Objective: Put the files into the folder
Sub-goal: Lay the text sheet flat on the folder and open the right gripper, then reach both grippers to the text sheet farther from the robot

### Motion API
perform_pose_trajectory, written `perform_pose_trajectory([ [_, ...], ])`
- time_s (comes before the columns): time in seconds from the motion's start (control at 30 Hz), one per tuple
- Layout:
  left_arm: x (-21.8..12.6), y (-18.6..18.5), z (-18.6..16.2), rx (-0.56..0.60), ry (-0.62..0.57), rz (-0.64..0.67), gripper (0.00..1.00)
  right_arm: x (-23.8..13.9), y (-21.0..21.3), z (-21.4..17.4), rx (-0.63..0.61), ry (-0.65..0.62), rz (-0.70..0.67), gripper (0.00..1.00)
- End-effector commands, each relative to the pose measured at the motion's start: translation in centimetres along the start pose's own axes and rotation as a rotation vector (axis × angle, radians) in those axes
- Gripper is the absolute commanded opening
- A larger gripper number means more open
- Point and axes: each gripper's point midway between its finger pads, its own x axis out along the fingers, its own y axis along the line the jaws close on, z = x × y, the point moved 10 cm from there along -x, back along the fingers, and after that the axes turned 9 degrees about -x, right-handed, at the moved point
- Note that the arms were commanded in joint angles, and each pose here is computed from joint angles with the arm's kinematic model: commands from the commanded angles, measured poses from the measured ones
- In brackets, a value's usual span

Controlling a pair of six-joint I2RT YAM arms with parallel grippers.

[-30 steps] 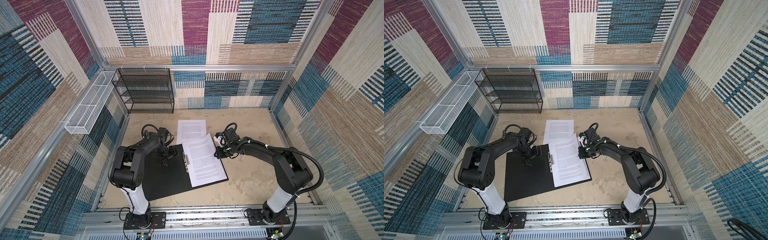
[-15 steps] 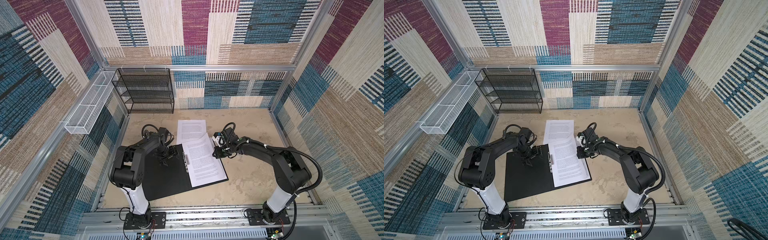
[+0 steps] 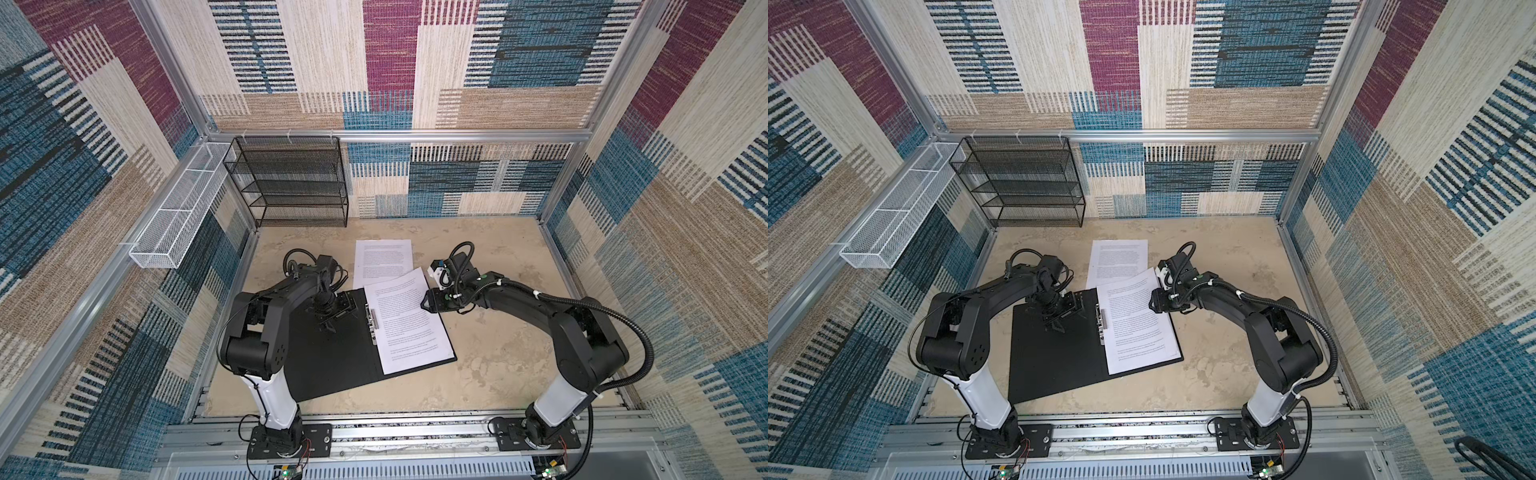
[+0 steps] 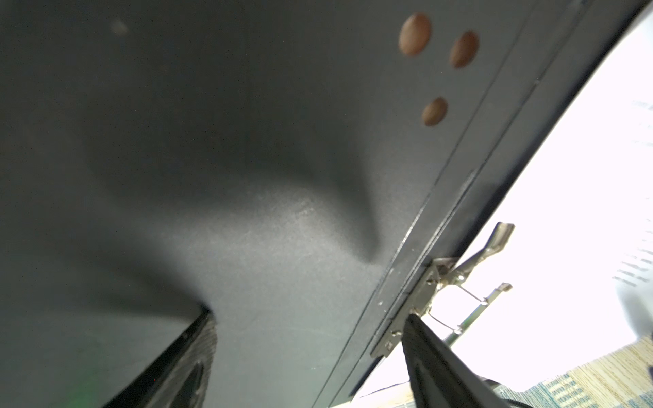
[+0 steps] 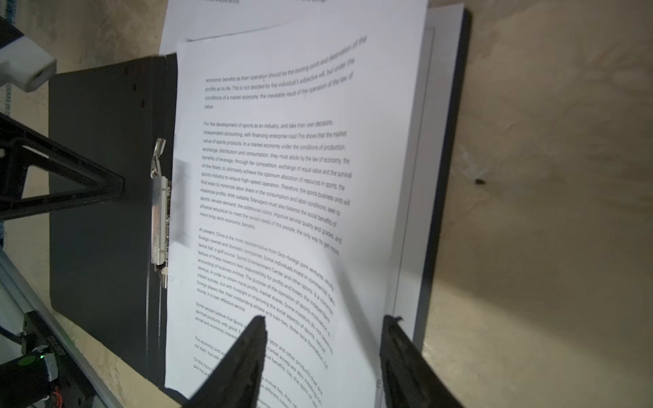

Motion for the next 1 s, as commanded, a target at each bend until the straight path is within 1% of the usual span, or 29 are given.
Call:
perform_pose_trajectory([
  [0.0,0.5,-0.3,0.1,0.030,0.011,-0.027,0.82,-0.9,-0.4,0.4,0.032,-0.029,-0.096,0.67],
  [0.1,-0.1,-0.8,-0.1,0.038,0.022,-0.071,0.82,-1.3,-0.4,0.9,0.031,-0.048,-0.130,0.74],
  [0.2,-2.0,-1.8,-0.7,0.058,0.018,-0.155,0.82,-1.9,-0.2,1.7,0.024,-0.080,-0.139,0.78],
  [0.3,-5.0,-3.2,-1.3,0.092,-0.036,-0.241,0.82,-2.3,0.0,2.7,0.014,-0.112,-0.137,0.81],
  [0.33,-6.1,-3.7,-1.4,0.101,-0.060,-0.267,0.82,-2.3,0.1,3.0,0.011,-0.119,-0.138,0.84],
  [0.43,-7.9,-5.3,-0.6,0.125,-0.114,-0.306,0.83,-1.9,0.2,4.4,-0.003,-0.143,-0.130,0.91],
  [0.5,-8.0,-6.4,0.5,0.131,-0.124,-0.333,0.83,-1.6,0.3,5.4,-0.011,-0.154,-0.123,0.94],
  [0.57,-7.7,-7.7,1.6,0.133,-0.131,-0.341,0.83,-1.4,0.4,6.5,-0.018,-0.178,-0.117,0.99],
  [0.6,-7.4,-8.4,2.1,0.144,-0.138,-0.337,0.83,-1.2,0.5,7.1,-0.021,-0.189,-0.114,1.00],
  [0.7,-6.6,-10.4,3.9,0.175,-0.151,-0.353,0.85,-0.5,0.6,8.7,-0.033,-0.212,-0.096,1.00],
  [0.83,-5.2,-12.8,6.3,0.205,-0.139,-0.378,0.86,1.2,0.6,10.6,-0.044,-0.218,-0.073,1.00],
  [0.97,-4.1,-14.1,8.2,0.193,-0.142,-0.378,0.86,3.6,0.1,12.4,-0.041,-0.199,-0.067,1.00],
])
